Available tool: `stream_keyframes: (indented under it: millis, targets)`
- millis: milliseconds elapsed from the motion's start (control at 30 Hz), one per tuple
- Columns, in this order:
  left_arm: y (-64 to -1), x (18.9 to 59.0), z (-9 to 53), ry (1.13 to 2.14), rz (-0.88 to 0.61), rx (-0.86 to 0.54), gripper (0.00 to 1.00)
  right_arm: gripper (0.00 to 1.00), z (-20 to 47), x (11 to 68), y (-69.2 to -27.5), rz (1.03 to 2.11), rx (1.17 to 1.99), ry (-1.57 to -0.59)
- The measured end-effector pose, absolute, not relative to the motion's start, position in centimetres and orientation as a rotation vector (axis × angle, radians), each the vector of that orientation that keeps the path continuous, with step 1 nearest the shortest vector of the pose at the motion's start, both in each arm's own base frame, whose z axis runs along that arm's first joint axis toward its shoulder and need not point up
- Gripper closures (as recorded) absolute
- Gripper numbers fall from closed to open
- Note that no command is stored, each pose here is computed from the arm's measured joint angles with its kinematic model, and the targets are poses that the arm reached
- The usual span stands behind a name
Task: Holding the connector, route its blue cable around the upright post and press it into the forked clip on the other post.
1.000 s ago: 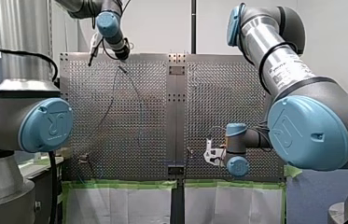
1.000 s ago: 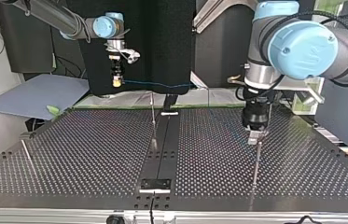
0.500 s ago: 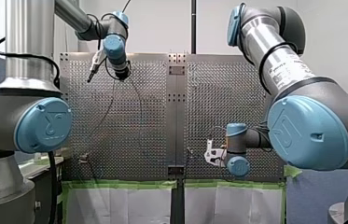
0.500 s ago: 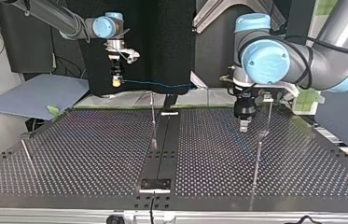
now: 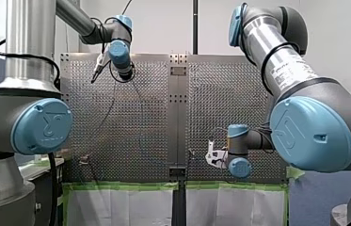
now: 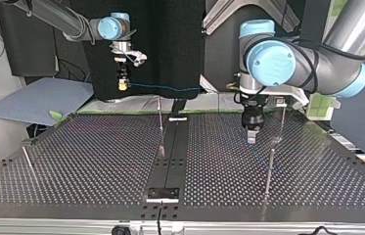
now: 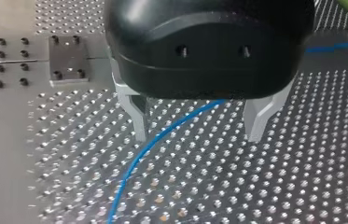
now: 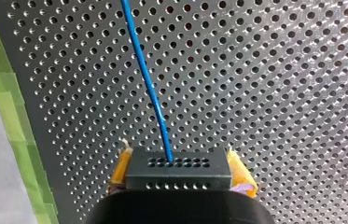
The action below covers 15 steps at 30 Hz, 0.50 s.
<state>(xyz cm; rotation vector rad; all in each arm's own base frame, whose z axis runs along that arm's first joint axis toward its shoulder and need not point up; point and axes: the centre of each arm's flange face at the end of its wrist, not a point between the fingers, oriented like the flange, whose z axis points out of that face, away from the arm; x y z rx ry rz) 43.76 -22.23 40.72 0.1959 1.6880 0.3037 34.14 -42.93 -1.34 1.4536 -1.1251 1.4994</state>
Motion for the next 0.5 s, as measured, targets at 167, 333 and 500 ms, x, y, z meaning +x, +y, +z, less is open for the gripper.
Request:
stream_keyframes:
  millis: [167,333,500]
  targets:
    - [-22.6,44.1,41.0,1.651,0.293,0.193,0.02,1.00,-1.4,34.2,-42.9,1.499,1.455,-1.126]
    - [-22.9,44.4,41.3,1.617,0.283,0.189,0.02,1.00,-1.3,34.2,-42.9,1.499,1.453,-1.127]
    - [-23.2,45.1,41.0,1.593,0.277,0.184,0.02,1.00,-1.4,34.2,-42.9,1.499,1.453,-1.127]
